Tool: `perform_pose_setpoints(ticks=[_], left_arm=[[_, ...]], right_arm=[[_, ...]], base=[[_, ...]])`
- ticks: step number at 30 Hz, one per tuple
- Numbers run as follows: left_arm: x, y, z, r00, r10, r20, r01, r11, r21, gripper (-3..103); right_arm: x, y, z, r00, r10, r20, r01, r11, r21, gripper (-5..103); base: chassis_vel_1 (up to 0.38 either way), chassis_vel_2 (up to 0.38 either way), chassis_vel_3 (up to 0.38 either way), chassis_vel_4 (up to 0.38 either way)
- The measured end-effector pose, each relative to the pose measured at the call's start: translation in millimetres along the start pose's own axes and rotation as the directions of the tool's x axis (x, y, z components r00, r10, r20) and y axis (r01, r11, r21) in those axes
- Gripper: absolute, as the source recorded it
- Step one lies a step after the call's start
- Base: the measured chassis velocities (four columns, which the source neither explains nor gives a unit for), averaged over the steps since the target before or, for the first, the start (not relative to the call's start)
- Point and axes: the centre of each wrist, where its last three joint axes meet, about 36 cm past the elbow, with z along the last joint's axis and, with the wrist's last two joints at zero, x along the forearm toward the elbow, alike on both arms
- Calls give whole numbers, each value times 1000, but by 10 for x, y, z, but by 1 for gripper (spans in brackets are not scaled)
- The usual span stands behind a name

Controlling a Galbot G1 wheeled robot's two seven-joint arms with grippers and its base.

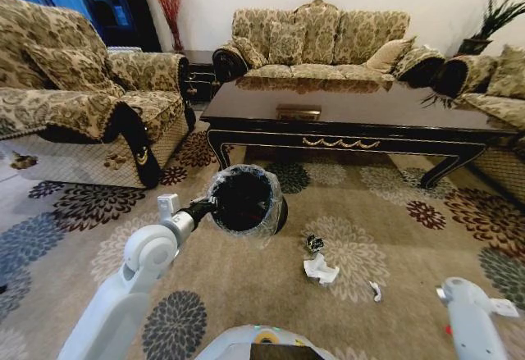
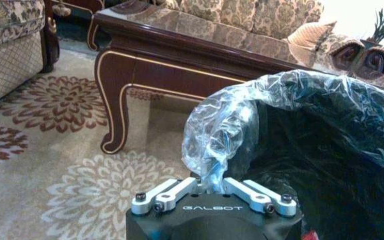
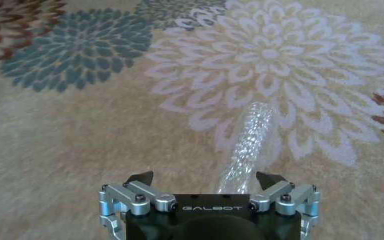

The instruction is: Move to the front of the table and pick up the trash from the floor, then place it into the trash bin.

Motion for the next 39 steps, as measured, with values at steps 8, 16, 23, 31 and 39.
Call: perform_pose_setpoints(ticks=[8, 16, 23, 31, 39], left_arm=[[14, -18, 9, 1000, 8, -4, -8, 1000, -1, 2], [10, -40, 23, 1000, 18, -11, -18, 1000, -3, 2], [66, -24, -22, 1000, 23, -4, -23, 1000, -7, 2], [68, -32, -33, 1000, 27, 0, -27, 1000, -5, 2], [61, -34, -20, 1000, 27, -4, -27, 1000, -4, 2]], right_arm=[[-497, -327, 22, 998, -58, -20, 57, 998, -18, 100], [-713, -416, 88, 995, -98, -17, 97, 995, -28, 100], [-756, -444, 190, 996, -82, -37, 81, 996, -32, 102], [-810, -608, 282, 998, -54, -42, 54, 999, -7, 79], [-714, -594, 283, 996, -91, -17, 92, 995, 39, 52]], base=[[0, 0, 0, 0], [0, 0, 0, 0], [0, 0, 0, 0], [0, 0, 0, 0], [0, 0, 0, 0]])
